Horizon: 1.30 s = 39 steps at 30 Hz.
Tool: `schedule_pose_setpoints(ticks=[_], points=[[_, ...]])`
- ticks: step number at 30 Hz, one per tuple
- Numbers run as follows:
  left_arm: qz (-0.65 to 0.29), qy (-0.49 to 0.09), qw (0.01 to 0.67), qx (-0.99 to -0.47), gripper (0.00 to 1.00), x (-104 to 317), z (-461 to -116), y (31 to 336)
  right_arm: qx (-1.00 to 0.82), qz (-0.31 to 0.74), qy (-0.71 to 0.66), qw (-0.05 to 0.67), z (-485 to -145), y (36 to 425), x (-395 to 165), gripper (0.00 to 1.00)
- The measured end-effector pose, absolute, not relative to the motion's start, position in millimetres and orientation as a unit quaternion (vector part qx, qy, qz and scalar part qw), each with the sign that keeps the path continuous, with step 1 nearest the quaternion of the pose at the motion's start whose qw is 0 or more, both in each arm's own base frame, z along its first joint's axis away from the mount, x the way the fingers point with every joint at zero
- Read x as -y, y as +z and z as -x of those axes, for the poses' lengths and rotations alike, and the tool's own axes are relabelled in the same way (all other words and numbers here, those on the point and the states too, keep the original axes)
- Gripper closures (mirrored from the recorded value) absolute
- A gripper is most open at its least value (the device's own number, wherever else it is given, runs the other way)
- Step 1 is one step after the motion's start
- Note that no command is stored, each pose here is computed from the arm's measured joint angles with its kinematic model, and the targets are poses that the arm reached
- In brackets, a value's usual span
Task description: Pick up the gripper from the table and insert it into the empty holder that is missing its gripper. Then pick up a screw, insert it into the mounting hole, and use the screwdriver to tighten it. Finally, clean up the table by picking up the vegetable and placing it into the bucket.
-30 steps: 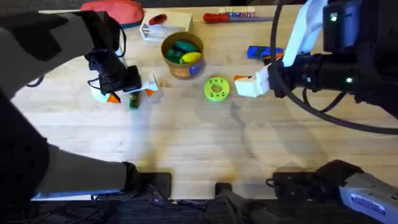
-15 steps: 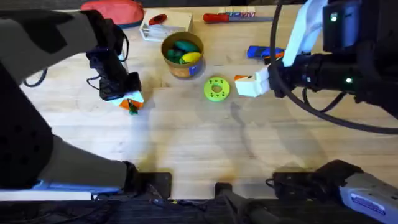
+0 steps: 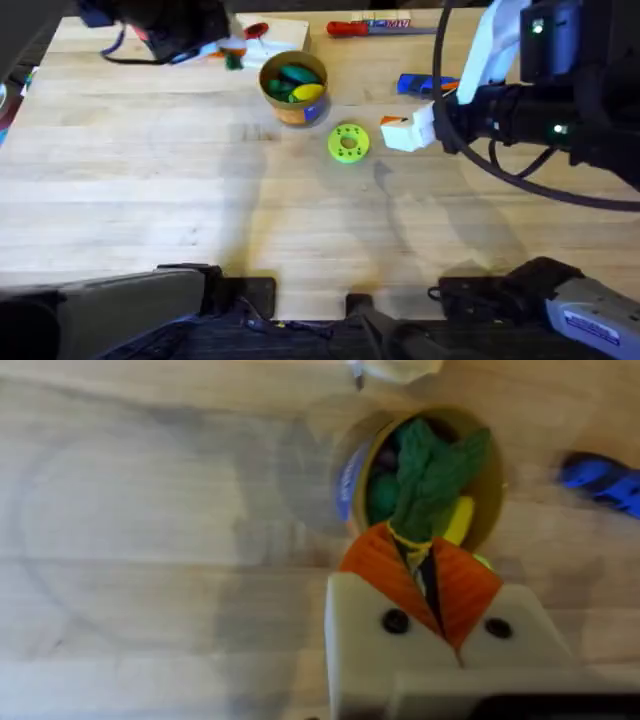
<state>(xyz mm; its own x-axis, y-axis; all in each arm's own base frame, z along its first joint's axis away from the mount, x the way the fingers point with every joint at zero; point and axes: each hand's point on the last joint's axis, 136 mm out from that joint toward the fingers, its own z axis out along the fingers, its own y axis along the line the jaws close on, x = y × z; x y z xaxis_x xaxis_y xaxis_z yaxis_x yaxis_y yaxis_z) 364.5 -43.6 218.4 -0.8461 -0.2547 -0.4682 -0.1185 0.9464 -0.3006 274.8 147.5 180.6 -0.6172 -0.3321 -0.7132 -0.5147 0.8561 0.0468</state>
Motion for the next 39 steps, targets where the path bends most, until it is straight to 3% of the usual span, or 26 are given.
schedule_pose_setpoints(ticks=[4,9,12,15,16,17,23,27,33,39], points=[[0.058,-0.170,0.280,-0.943,0.977,84.2,-388.5,216.6,-0.891,0.237,0.123,0.368,-275.0,180.6,-147.1,0.010],[0.027,-0.182,0.238,-0.954,0.967,119.7,-396.4,181.3,-0.891,0.237,0.123,0.367,-274.9,180.4,-147.0,0.010],[0.028,-0.177,0.202,-0.963,0.611,124.7,-396.0,155.4,-0.891,0.237,0.123,0.367,-274.9,180.4,-147.0,0.010],[0.033,-0.171,0.183,-0.967,0.162,123.0,-396.3,140.6,-0.891,0.237,0.123,0.367,-275.0,180.3,-147.0,0.010],[0.036,-0.171,0.180,-0.968,0.060,122.3,-396.4,138.4,-0.891,0.237,0.123,0.367,-274.9,180.4,-147.0,0.010],[0.037,-0.170,0.179,-0.968,0.028,121.6,-396.5,137.8,-0.891,0.237,0.123,0.367,-274.9,180.4,-147.0,0.010],[0.021,-0.164,0.170,-0.971,0.015,118.9,-383.0,149.0,-0.898,0.236,0.121,0.350,-269.1,174.3,-144.4,0.010],[-0.037,-0.155,0.180,-0.971,0.014,116.5,-364.3,183.5,-0.912,0.229,0.119,0.320,-258.4,167.2,-139.5,0.010],[-0.173,-0.129,0.197,-0.956,0.015,105.3,-297.8,243.8,-0.930,0.224,0.111,0.268,-234.9,182.4,-128.7,0.009],[-0.231,-0.117,0.186,-0.948,0.015,92.4,-237.4,265.6,-0.932,0.223,0.110,0.264,-223.9,217.5,-123.7,0.009]])
